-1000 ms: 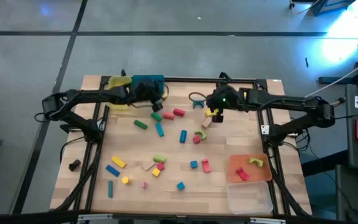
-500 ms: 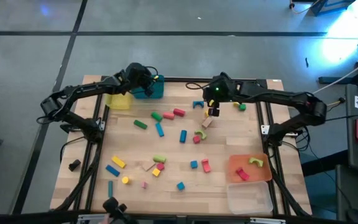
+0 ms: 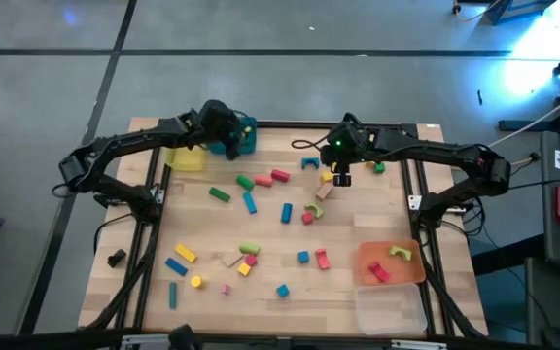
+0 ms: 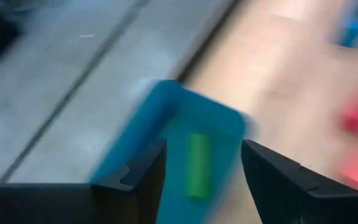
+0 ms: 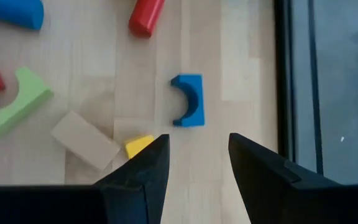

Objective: Sort blocks by size
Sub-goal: Put the green rectangular block into the blue bin, then put the light brown arch block into the orange bin

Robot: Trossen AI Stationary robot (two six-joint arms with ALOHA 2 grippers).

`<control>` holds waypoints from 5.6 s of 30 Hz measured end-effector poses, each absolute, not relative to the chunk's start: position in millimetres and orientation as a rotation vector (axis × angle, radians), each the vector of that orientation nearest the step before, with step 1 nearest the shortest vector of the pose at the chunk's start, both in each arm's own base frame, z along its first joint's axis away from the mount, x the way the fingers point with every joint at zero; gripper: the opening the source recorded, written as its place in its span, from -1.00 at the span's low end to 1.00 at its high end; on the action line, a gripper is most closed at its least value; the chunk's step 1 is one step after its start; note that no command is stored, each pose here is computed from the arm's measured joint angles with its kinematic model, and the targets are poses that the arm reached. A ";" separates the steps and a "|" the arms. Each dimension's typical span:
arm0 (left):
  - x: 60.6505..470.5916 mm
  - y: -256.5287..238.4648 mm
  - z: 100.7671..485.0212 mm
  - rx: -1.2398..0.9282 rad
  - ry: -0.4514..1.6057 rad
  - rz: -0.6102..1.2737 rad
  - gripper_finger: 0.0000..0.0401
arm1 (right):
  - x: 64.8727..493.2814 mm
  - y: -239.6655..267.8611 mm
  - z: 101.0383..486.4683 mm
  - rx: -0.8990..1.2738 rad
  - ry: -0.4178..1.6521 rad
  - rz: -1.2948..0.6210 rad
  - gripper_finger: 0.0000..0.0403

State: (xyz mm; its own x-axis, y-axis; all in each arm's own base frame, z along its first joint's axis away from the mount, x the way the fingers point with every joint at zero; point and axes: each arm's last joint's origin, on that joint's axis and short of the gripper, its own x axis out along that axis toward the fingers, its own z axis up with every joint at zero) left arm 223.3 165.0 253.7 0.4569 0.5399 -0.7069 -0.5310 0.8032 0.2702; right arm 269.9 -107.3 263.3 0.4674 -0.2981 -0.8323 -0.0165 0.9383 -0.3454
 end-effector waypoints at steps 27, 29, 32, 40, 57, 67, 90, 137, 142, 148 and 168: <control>193.1 81.4 181.0 0.119 1.279 0.011 -0.29 | 268.9 -101.4 261.4 -0.240 1.050 -0.021 -0.17; 191.4 80.7 175.5 0.139 1.278 -0.003 -0.29 | 268.9 -101.4 261.4 -0.239 1.050 -0.021 -0.17; 187.6 79.0 167.0 0.142 1.289 -0.014 -0.29 | 268.9 -101.4 261.4 -0.239 1.050 -0.021 -0.17; 181.5 76.4 147.5 0.150 1.268 -0.007 -0.29 | 269.0 -101.5 261.5 -0.240 1.048 -0.021 -0.17; 189.3 79.9 147.7 0.203 1.168 0.025 -0.29 | 268.9 -101.4 261.6 -0.240 1.048 -0.021 -0.17; 190.3 82.6 138.3 0.245 1.209 -0.022 -0.29 | 268.8 -101.4 261.6 -0.239 1.048 -0.021 -0.17; 217.5 88.6 158.3 -0.243 1.081 0.123 -0.56 | 270.4 -97.3 260.1 -0.167 1.000 0.118 -0.17; 196.9 216.5 208.0 -0.222 0.851 0.885 -0.09 | 301.5 -109.0 172.7 -0.341 1.239 0.421 -0.17; 197.2 216.6 207.3 -0.217 0.856 0.879 0.01 | 300.5 -108.6 172.6 -0.335 1.247 0.427 -0.17; 197.4 216.4 207.3 -0.218 0.855 0.878 0.00 | 298.5 -107.8 172.1 -0.334 1.264 0.445 -0.17; 197.4 216.4 207.3 -0.212 0.859 0.874 0.00 | 311.5 -94.4 145.0 -0.394 1.362 0.446 -0.19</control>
